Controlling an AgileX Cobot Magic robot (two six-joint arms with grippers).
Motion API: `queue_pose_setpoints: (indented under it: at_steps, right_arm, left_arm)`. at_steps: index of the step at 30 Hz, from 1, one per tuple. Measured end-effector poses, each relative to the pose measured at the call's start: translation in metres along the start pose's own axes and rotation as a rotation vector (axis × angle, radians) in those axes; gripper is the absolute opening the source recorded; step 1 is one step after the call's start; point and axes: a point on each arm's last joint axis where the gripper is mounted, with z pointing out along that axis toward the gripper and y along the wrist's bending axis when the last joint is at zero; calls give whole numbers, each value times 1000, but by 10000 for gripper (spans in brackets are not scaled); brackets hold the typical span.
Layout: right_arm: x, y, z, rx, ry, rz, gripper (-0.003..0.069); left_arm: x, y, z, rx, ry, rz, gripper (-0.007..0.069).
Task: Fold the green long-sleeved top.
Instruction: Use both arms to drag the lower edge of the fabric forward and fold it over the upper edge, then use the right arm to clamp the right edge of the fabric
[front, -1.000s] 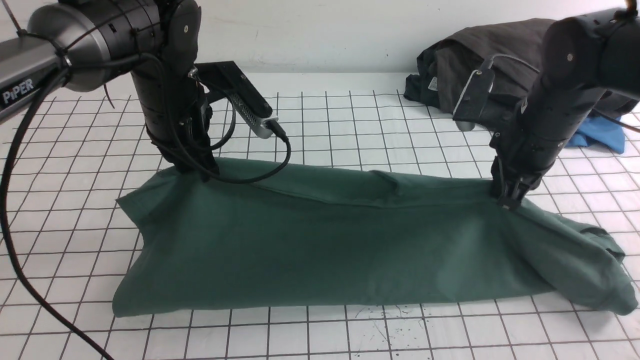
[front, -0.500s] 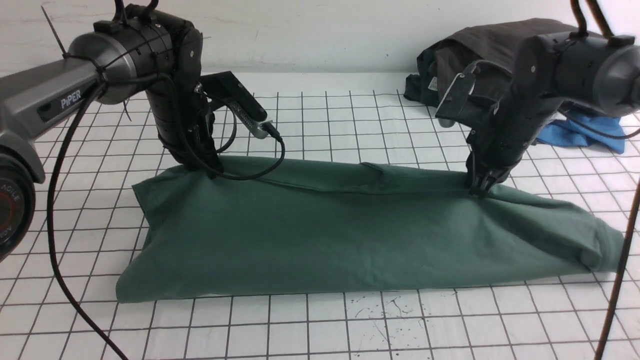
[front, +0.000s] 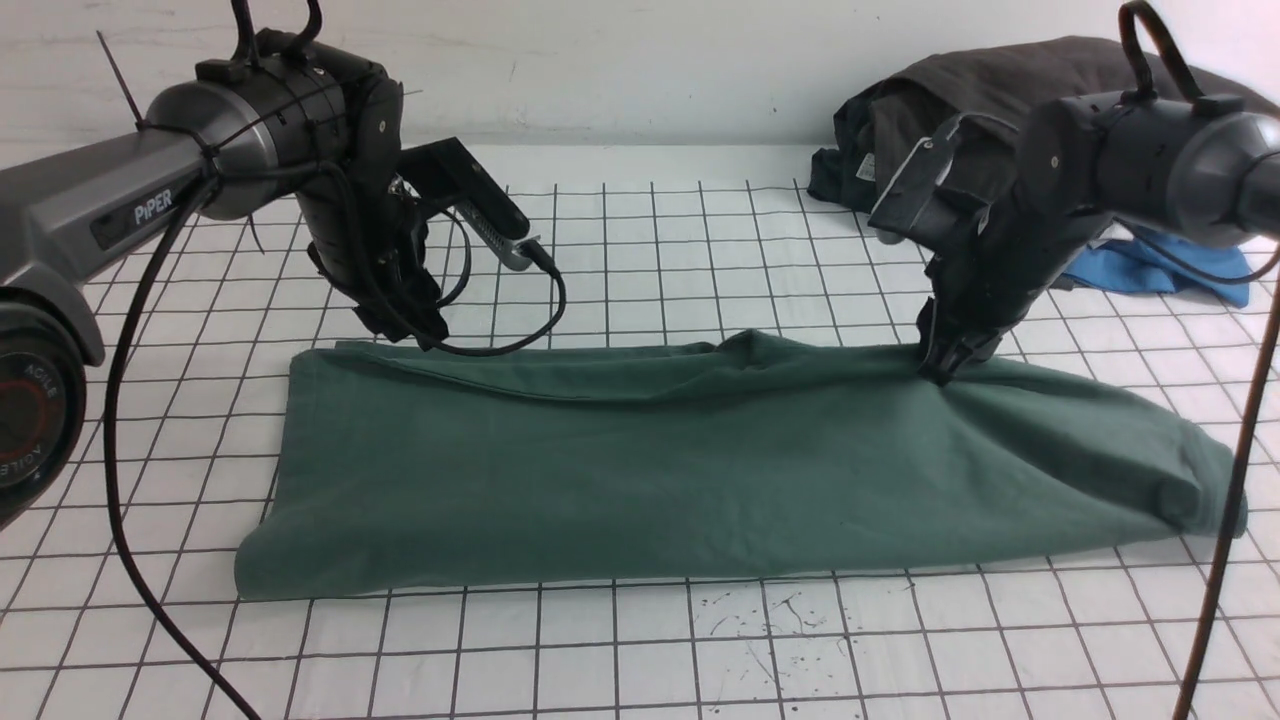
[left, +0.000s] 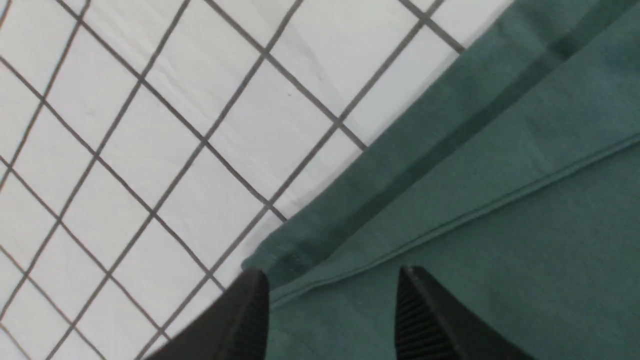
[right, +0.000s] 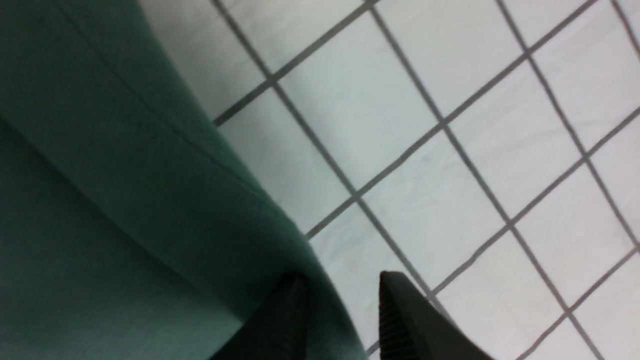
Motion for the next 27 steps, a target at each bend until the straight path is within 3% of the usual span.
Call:
queue_pose_setpoints:
  at_steps: [5,8,13,14,16,18,19,23,27]
  right_arm:
    - [1,-7,-4,68,7,128,359]
    - [-1,-11,-23,89,19,203,384]
    - [-22,11,-55,-62,-48,227,279]
    - [-35,30,-55,-164,-75,185,210]
    - [-48,52,-51,-262,-98,119,116]
    - [-55,65,-47,-304,-107,77,69]
    - [-65,84,-37,-344,-102,3,18]
    - [-75,108,-11,-334,-64,-75,-12]
    - [-78,103,8,-238,-88,-12,-14]
  left_arm:
    - [0,9,-7,-62,32,-122,427]
    - [0,14,-19,-73,65,-211,433]
    - [1,13,-34,-27,79,-272,356]
    - [0,11,-37,-4,70,-280,307]
    - [-1,9,-38,18,61,-279,248]
    - [-1,8,-38,28,58,-276,206]
    - [-2,7,-38,38,55,-268,152]
    - [-1,6,-38,49,68,-266,31]
    - [-1,6,-38,49,68,-265,-3]
